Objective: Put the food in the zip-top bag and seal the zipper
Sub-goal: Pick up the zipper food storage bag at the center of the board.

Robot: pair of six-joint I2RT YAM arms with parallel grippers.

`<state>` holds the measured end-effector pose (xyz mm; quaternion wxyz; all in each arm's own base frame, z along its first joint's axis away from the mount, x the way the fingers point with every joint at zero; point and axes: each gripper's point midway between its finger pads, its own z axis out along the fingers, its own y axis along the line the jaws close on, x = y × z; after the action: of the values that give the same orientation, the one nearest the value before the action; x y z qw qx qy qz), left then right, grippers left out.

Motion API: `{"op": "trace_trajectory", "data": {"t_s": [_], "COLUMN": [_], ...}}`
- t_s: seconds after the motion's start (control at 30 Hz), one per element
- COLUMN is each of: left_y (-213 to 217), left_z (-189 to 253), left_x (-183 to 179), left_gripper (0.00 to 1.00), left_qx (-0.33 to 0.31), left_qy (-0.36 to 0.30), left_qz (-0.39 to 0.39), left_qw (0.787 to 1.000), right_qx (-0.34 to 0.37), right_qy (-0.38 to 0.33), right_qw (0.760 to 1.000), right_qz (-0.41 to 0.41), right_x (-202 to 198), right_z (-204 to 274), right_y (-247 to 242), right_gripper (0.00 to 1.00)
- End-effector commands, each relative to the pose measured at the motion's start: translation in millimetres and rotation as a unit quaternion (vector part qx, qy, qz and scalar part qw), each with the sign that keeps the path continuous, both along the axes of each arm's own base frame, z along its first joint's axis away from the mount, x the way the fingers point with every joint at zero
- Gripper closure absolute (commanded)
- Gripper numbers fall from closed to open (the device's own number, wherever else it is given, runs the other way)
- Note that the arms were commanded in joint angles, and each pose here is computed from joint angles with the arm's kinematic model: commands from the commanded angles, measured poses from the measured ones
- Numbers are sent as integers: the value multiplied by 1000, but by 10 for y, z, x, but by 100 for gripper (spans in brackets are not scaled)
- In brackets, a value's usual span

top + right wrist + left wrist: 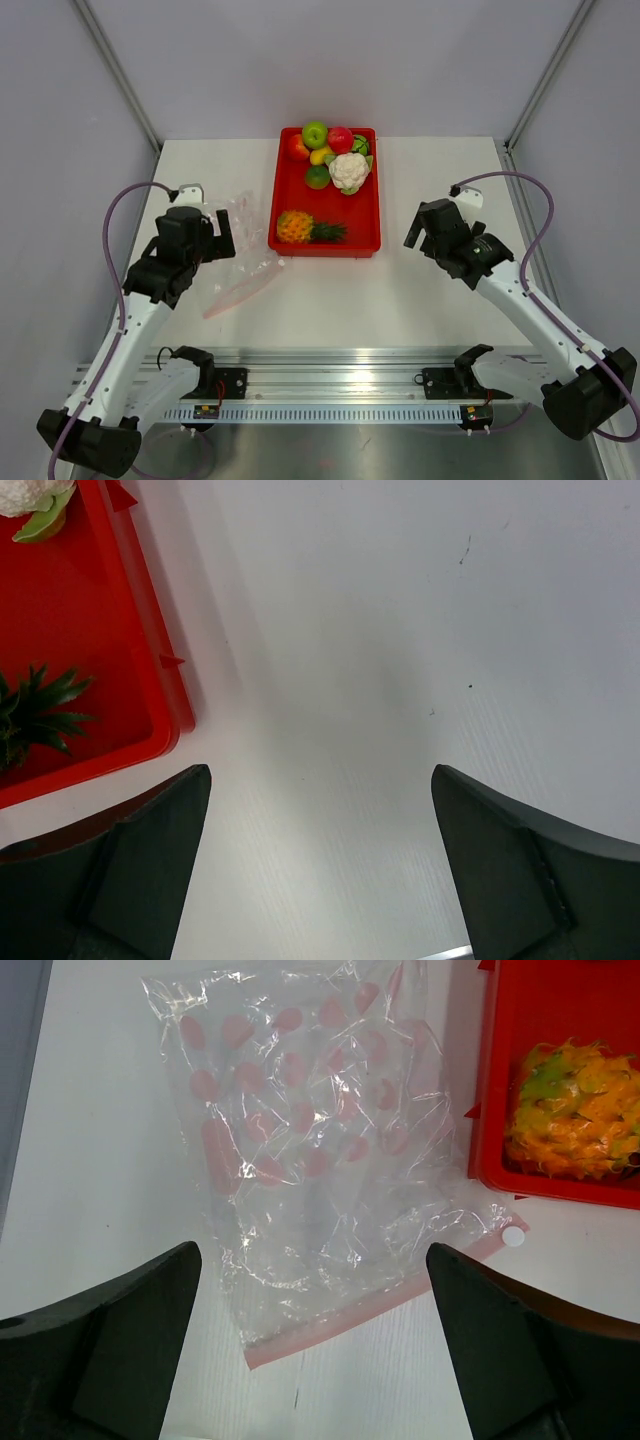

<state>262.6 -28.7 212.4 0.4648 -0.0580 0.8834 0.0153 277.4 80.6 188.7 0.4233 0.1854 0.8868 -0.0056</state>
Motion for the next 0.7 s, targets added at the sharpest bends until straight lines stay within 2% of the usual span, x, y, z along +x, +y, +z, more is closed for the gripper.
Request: {"op": "trace_trajectory", "data": {"t_s": [0.0,0.03,0.17,0.33,0.43,0.67], "left_y": [54,86,84,77,137,-185], "left_z": [181,166,-6,-82,-229,-684], "left_x": [93,121,103,179,192,102], "left_gripper": [1,1,1,2,6,10], "left_qx": [17,18,45,64,92,179], "left_qy": [-24,-18,78,81,99,157], "left_qz": [10,27,25,19,24,-34], "left_qw": [1000,999,996,994,991,971], "right_qx": [-3,0,3,12,20,34], "right_qy": [-35,-35,-33,-32,-32,-47], "right_qw": [999,999,999,999,999,998], "right_qz": [-5,-3,2,5,9,17], "right_x": [69,66,53,40,25,30], "right_z": [113,109,94,83,82,133], "right_y": [-23,-16,-4,24,48,85], "right_gripper": [1,0,1,1,0,1]}}
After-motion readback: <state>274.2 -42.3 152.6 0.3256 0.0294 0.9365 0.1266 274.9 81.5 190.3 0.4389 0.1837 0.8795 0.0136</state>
